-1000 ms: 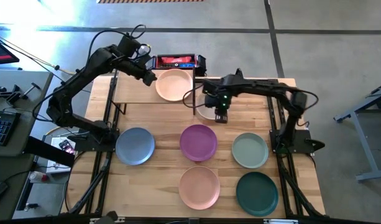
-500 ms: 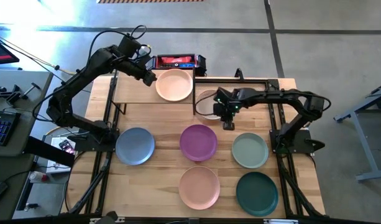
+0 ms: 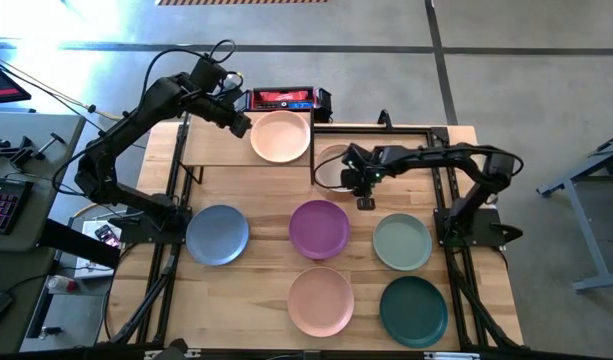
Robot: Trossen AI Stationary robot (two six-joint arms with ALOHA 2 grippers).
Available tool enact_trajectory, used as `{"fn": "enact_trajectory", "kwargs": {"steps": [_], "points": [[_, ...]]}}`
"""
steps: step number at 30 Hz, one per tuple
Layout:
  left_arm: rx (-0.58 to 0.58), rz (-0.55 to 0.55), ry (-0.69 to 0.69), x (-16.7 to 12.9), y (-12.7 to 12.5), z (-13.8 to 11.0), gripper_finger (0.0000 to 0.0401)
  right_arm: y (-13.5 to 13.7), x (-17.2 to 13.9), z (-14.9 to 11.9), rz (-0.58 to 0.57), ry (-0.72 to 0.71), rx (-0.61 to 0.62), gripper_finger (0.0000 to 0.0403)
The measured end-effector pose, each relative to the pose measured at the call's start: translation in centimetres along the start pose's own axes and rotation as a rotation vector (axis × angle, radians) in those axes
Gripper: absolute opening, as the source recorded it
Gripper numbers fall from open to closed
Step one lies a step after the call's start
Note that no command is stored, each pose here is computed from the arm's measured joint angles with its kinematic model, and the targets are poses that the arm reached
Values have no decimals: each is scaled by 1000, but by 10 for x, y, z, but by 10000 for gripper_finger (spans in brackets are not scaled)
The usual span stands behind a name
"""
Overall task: Place and stack plates onto a shelf
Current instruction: Stack the white plate on top of the light orange plate on the shelf
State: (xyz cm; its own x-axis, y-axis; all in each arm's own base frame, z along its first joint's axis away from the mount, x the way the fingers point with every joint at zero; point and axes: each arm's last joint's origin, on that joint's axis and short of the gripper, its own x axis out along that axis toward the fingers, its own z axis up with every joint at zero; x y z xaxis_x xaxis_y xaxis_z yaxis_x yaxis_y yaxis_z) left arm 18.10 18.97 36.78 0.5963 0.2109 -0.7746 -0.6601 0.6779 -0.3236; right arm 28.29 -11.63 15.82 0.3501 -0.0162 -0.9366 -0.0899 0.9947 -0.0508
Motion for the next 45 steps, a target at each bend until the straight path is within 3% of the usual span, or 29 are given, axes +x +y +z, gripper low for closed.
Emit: {"fn": "enact_trajectory", "kwargs": {"steps": [17, 21, 24, 34, 45], "points": [[-20, 7, -1, 1, 0, 0, 65, -6, 24, -2, -41, 67, -14, 72], [-20, 7, -1, 1, 0, 0, 65, -7, 19, 1, -32, 88, -8, 34], [-20, 8, -1, 1, 0, 0, 65, -9, 13, 7, -37, 83, -9, 7], [-20, 7, -1, 1, 0, 0, 65, -15, -14, 15, -18, 138, 64, 1], [-20, 8, -1, 1, 0, 1, 65, -23, -75, 27, -161, 138, 94, 0]]}}
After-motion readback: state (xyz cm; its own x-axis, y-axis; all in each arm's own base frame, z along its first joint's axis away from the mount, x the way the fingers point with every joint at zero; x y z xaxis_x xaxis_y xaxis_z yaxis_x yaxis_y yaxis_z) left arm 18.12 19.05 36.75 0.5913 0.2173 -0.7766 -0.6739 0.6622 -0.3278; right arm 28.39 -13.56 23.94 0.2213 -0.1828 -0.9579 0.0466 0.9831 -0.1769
